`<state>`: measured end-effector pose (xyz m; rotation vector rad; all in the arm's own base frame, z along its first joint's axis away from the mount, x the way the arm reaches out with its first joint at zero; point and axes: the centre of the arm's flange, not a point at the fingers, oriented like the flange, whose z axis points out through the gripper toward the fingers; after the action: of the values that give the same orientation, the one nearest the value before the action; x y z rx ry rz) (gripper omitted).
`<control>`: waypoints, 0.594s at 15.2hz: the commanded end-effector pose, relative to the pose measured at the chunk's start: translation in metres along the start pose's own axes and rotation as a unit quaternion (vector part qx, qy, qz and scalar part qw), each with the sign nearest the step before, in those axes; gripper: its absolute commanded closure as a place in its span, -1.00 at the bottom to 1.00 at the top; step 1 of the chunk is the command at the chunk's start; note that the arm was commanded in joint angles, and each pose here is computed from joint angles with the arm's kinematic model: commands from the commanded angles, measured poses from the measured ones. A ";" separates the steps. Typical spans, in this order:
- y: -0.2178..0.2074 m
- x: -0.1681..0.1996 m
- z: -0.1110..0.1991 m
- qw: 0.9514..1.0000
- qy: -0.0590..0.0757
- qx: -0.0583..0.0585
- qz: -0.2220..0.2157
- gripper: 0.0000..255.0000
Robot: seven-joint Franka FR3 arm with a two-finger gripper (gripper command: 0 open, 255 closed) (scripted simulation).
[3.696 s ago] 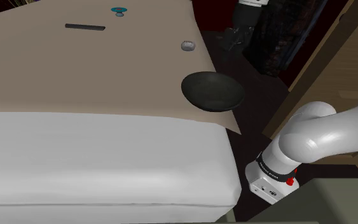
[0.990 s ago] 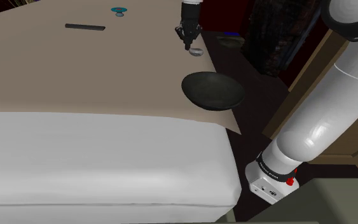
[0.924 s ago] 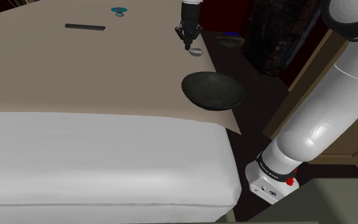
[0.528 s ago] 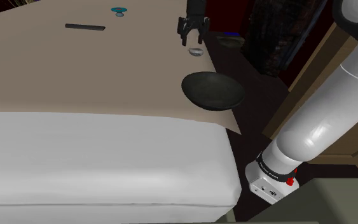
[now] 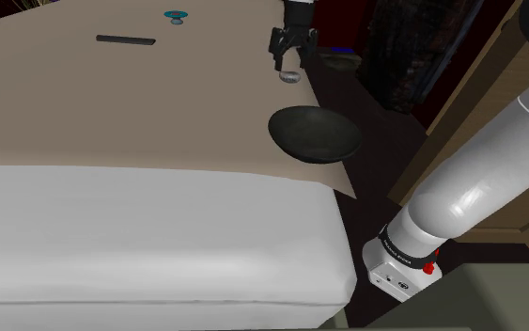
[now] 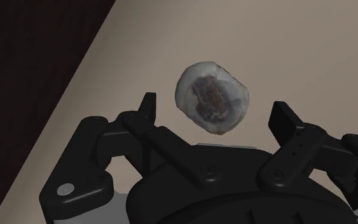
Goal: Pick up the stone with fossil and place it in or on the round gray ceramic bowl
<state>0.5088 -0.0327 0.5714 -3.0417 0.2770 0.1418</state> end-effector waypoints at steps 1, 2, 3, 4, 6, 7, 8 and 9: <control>0.000 0.000 0.011 1.000 0.000 0.000 0.000 -1.00; 0.000 0.000 0.014 1.000 0.000 0.000 0.000 -1.00; 0.000 0.000 0.014 1.000 0.000 0.000 0.000 -1.00; 0.000 0.000 0.014 1.000 0.000 0.000 0.000 -1.00; 0.000 0.000 0.014 1.000 0.000 0.000 0.000 -1.00; 0.000 0.000 0.014 1.000 0.000 0.000 0.000 -1.00; 0.000 0.000 0.014 1.000 0.000 0.000 0.000 -1.00; 0.000 0.000 0.014 1.000 0.000 0.000 0.000 -1.00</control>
<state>0.5080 -0.0310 0.5576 -3.0415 0.2768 0.1416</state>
